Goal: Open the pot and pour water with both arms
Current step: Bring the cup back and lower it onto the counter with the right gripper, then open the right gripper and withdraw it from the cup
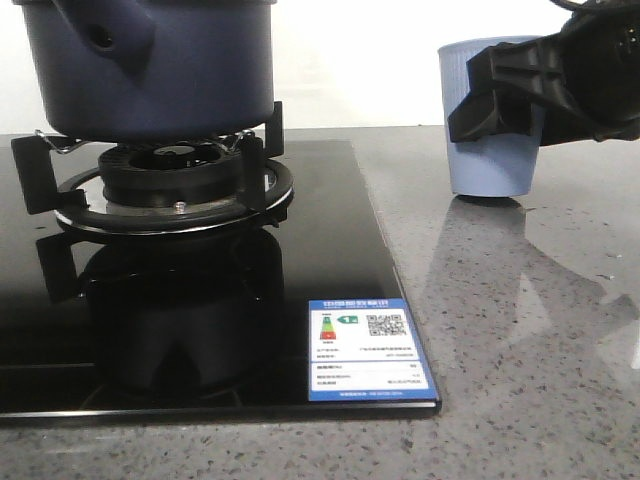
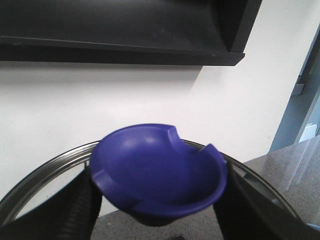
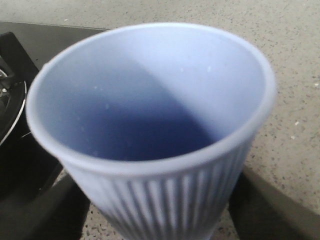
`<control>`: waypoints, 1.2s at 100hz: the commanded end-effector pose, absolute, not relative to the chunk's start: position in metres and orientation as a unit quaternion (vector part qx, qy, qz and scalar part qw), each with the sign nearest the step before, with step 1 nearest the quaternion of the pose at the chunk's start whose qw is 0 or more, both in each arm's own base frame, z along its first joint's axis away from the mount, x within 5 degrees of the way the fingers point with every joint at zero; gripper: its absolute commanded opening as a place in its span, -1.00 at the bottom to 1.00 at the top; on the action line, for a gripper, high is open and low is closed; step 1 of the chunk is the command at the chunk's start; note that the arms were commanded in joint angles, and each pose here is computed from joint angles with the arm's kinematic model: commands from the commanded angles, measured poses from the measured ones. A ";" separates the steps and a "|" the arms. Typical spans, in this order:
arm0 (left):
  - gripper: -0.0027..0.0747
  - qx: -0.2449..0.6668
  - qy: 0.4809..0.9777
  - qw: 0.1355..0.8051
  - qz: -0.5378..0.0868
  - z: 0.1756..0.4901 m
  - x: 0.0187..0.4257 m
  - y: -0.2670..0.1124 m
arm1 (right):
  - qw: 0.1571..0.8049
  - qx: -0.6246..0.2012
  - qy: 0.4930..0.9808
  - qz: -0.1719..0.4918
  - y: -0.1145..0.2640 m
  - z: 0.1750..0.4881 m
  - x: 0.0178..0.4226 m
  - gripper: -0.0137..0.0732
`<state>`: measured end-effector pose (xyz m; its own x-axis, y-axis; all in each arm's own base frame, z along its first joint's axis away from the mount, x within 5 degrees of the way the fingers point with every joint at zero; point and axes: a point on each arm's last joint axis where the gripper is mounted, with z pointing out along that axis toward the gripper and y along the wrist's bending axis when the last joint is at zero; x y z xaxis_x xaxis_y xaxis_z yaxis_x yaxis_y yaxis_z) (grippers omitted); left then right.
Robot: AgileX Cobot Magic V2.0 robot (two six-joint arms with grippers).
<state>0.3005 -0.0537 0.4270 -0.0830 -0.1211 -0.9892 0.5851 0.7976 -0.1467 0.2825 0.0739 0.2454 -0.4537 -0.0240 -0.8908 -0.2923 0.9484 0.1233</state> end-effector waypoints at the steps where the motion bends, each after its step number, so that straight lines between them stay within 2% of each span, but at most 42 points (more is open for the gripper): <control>1: 0.13 0.165 0.648 0.684 -0.290 0.455 0.287 -0.055 | 0.553 -0.099 0.813 0.155 0.076 0.265 0.284 0.40; 7: 0.13 0.165 0.648 0.684 -0.290 0.455 0.287 -0.055 | 0.552 -0.098 0.813 0.154 0.076 0.265 0.284 0.57; 14: 0.13 0.165 0.648 0.684 -0.290 0.455 0.287 -0.055 | 0.552 -0.098 0.814 0.154 0.076 0.265 0.284 0.65; 62: 0.13 0.165 0.648 0.684 -0.290 0.454 0.287 -0.055 | 0.564 -0.099 0.805 0.156 0.076 0.273 0.280 0.65; 120: 0.13 0.165 0.649 0.684 -0.289 0.454 0.287 -0.055 | 0.566 -0.066 0.812 0.127 0.065 0.289 0.266 0.65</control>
